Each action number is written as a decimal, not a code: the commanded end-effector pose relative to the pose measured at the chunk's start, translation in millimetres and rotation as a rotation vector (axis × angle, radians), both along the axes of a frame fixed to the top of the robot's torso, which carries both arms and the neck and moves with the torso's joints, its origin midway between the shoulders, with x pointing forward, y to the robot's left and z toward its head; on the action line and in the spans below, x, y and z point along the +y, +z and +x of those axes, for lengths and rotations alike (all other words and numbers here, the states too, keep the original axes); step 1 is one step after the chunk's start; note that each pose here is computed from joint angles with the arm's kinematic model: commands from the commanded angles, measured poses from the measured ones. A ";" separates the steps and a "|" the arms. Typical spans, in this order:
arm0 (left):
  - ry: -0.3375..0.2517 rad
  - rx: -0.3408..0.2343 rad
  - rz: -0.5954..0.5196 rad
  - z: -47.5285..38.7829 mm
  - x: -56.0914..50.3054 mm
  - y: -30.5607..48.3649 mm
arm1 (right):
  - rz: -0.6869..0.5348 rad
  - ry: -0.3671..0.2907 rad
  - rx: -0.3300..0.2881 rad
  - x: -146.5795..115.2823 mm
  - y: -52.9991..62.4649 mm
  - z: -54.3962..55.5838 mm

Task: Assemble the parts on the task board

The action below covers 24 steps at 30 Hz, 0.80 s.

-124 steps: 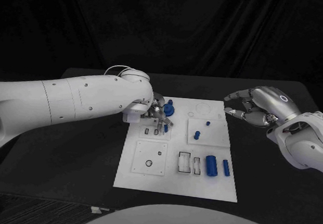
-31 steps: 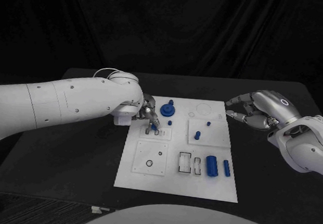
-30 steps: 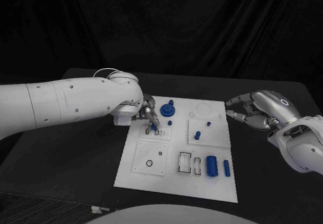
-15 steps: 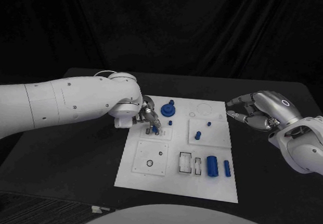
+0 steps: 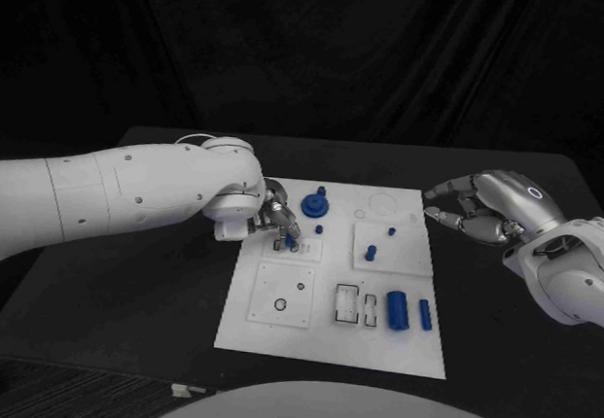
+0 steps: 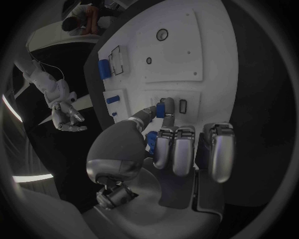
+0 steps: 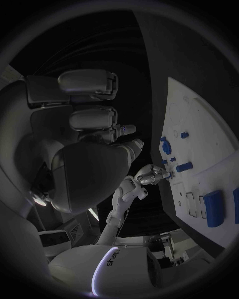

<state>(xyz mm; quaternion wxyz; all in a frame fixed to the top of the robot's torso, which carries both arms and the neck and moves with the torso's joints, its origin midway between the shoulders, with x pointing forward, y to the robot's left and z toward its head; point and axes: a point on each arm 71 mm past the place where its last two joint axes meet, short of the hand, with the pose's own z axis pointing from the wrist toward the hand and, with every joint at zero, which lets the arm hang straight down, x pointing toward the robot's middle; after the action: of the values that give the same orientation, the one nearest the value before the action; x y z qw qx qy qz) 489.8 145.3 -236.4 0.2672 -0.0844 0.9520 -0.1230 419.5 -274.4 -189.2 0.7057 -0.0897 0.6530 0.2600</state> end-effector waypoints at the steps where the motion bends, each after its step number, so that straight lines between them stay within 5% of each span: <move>1: 0.012 0.000 -0.017 -1.0 -1.8 -1.0 | -0.004 -0.011 0.008 -1.2 -1.3 -0.2; 24: 0.020 0.005 -0.029 -4.2 -2.4 -9.3 | -0.016 -0.018 0.026 -3.4 -2.8 -0.3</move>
<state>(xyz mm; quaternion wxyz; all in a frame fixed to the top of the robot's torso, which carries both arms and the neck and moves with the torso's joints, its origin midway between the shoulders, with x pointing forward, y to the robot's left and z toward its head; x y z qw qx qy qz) 486.4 144.6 -244.7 0.2665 -0.0963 0.9507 -0.1258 419.4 -276.7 -190.6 0.7008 -0.0903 0.6597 0.2560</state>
